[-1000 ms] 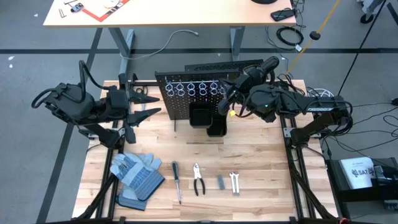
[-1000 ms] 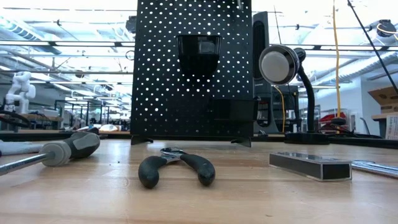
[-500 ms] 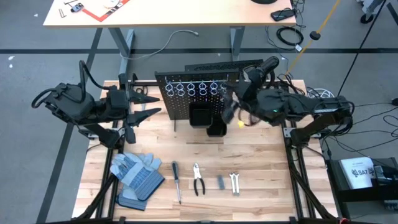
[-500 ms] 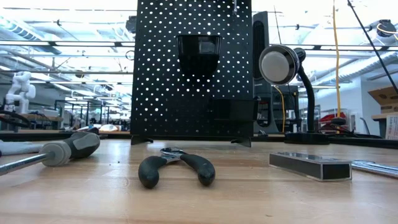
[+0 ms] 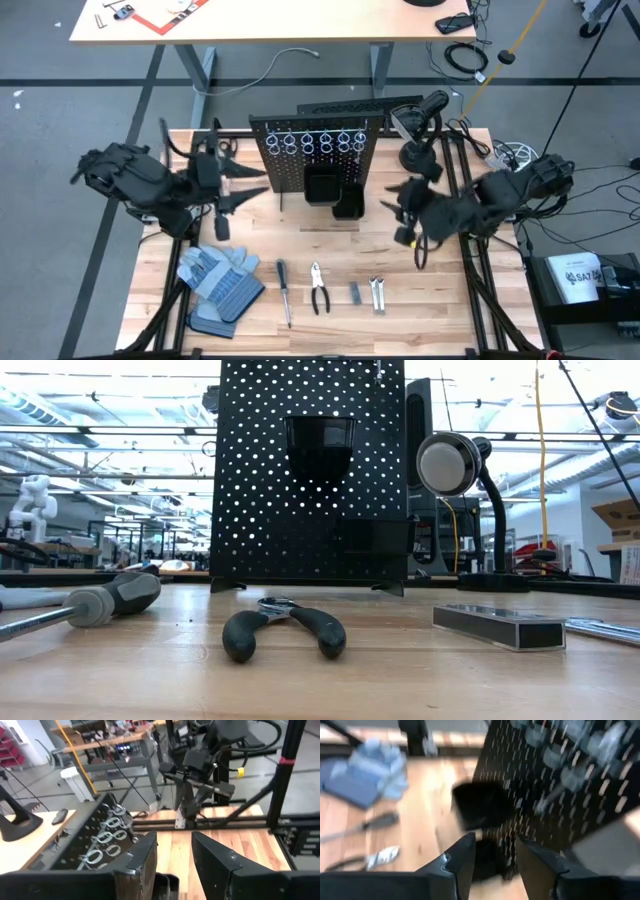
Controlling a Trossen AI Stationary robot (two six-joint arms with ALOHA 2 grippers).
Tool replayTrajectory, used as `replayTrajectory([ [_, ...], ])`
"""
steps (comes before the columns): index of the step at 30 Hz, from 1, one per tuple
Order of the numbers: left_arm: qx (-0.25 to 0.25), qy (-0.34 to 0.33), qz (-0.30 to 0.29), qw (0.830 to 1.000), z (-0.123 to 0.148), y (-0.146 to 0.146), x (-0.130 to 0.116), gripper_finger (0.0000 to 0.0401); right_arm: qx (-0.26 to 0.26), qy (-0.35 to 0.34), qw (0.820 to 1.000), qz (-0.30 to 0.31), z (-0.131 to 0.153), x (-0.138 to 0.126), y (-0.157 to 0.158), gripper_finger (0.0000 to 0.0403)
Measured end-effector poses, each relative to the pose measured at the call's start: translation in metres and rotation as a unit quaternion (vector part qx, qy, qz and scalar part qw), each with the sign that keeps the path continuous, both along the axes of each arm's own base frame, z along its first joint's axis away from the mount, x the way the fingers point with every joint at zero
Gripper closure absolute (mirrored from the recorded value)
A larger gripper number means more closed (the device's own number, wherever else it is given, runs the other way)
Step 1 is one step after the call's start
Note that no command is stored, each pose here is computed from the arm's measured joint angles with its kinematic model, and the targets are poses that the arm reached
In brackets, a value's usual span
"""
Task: Hang tools onto peg board
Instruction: Hang the right silver wrench on the black pegboard
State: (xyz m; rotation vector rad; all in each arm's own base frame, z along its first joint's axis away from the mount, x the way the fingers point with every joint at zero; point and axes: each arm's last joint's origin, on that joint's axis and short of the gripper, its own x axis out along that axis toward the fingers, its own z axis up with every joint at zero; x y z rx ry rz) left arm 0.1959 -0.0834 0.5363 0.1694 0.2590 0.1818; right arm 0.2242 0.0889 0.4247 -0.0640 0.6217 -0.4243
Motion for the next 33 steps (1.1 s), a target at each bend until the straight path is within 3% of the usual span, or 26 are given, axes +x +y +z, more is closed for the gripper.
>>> replayTrajectory([
  [8, 0.006, 0.036, 0.003, 0.999, -0.03, -0.011, 0.02, 0.0269, 0.15, 0.072, 0.986, 0.015, -0.071, 0.003, 0.037, 0.0277],
  [14, 0.002, 0.039, 0.004, 0.999, -0.04, -0.015, 0.029, 0.0269, 0.239, 0.121, 0.963, -0.031, -0.139, 0.002, 0.055, 0.0263],
  [21, -0.001, 0.036, 0.004, 0.999, -0.041, -0.016, 0.03, 0.0269, 0.352, 0.139, 0.923, -0.075, -0.206, 0.004, 0.064, 0.0259],
  [33, 0.0, 0.032, 0.003, 0.999, -0.04, -0.016, 0.03, 0.0269, 0.321, 0.208, 0.919, -0.097, -0.264, 0.017, 0.075, 0.0251],
])
